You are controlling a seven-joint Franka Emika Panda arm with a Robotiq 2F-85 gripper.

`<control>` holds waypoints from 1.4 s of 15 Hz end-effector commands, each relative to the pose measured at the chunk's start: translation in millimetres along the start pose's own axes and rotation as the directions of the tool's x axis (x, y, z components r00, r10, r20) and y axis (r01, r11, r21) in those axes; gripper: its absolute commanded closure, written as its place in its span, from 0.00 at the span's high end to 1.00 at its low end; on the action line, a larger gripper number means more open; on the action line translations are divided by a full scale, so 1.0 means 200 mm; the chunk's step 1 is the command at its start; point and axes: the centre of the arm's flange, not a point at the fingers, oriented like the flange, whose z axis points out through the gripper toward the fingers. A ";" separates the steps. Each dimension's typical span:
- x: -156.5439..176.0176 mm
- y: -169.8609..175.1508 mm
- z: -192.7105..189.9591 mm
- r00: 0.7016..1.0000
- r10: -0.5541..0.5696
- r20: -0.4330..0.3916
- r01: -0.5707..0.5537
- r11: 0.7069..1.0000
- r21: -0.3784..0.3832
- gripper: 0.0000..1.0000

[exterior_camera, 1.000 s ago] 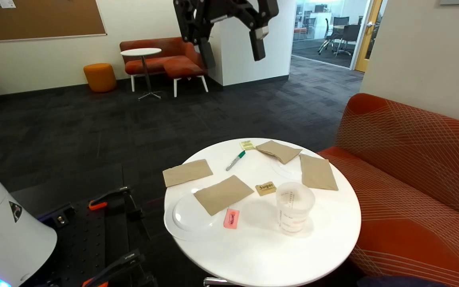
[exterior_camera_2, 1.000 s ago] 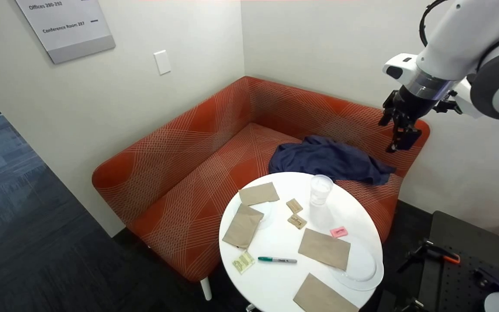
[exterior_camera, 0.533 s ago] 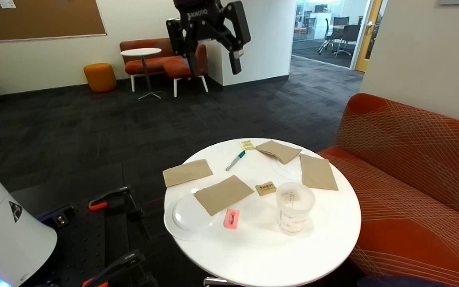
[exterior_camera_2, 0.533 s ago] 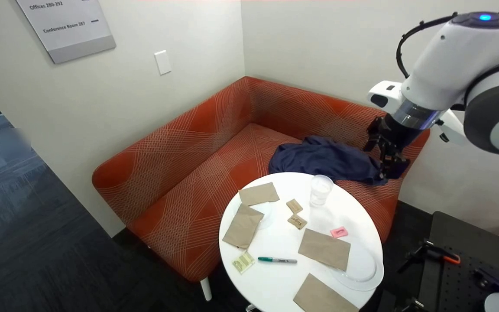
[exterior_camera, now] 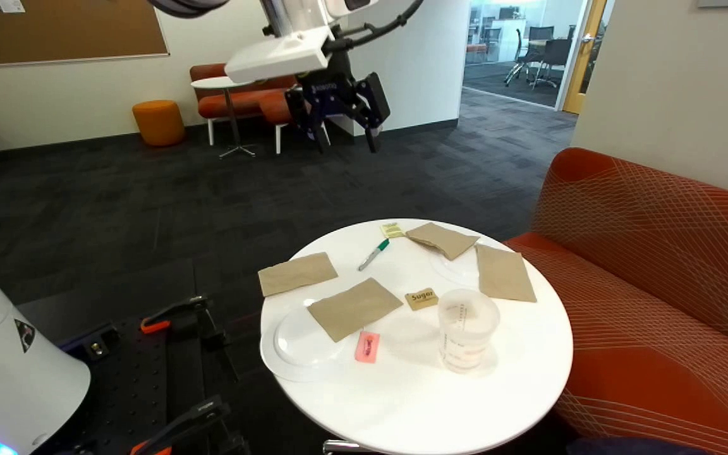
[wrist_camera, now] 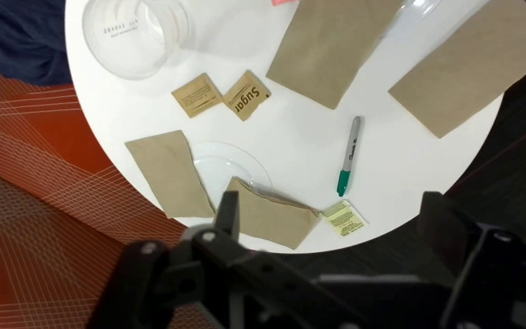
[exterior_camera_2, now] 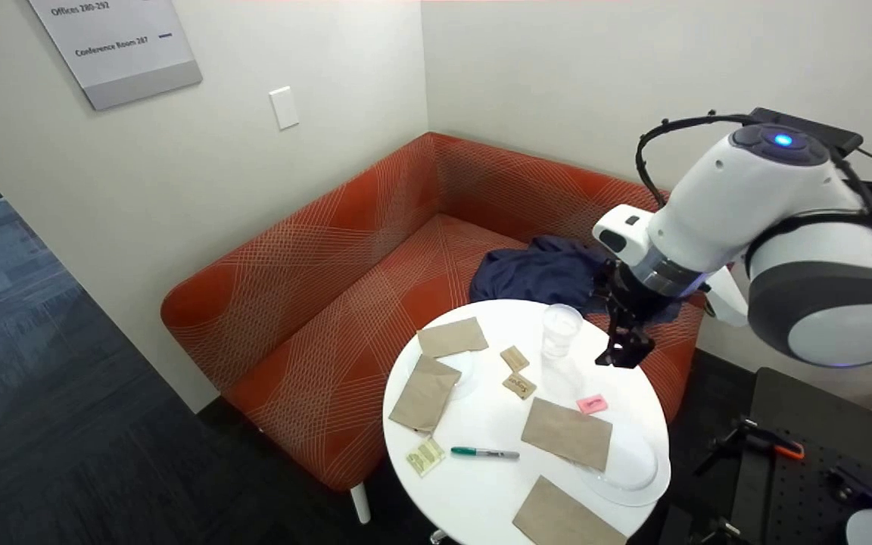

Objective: Put the marker in the cup

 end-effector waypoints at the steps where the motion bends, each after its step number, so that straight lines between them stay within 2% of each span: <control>1: 0.12 -0.02 0.22 0.999 0.035 -0.026 -0.034 0.999 0.005 1.00; 8: 0.30 -0.08 0.52 0.998 0.044 -0.053 -0.041 0.998 0.048 1.00; 16: 0.47 -0.10 0.72 0.999 0.021 0.030 -0.023 0.996 0.082 1.00; 21: 0.48 -0.15 0.80 0.997 0.030 0.076 -0.037 0.995 0.095 1.00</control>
